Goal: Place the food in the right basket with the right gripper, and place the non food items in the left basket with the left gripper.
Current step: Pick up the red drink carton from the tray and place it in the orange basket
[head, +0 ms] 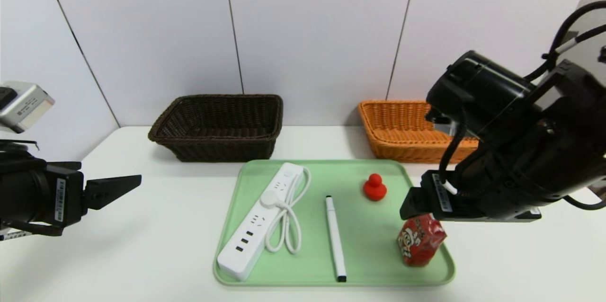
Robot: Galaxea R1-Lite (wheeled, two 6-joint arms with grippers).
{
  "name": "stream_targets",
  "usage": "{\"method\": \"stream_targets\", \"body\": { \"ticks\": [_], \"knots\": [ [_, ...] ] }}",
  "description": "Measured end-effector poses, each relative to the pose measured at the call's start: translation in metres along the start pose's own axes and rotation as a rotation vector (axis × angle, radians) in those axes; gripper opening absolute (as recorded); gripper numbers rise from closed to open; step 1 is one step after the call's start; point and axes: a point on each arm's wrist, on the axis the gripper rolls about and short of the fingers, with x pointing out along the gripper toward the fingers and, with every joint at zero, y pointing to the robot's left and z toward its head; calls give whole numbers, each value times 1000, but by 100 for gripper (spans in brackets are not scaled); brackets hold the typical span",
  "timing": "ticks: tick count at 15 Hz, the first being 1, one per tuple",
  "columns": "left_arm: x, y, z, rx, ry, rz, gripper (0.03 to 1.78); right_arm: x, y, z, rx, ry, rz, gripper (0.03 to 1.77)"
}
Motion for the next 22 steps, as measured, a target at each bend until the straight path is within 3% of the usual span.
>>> {"method": "stream_targets", "body": {
  "ticks": [6, 14, 17, 21, 22],
  "knots": [
    [5, 0, 1, 0, -4, 0, 169, 44, 7, 11, 59, 129, -46, 170],
    [4, 0, 1, -2, -7, 0, 169, 70, 11, 18, 68, 173, -83, 167],
    [4, 0, 0, -3, -6, -1, 169, 73, 11, 21, 76, 157, -72, 116],
    [3, 0, 1, -4, -10, -1, 169, 76, 11, 22, 84, 179, -43, 72],
    [3, 0, 2, -4, -12, -1, 169, 77, 11, 23, 87, 183, -42, 36]
  ]
}}
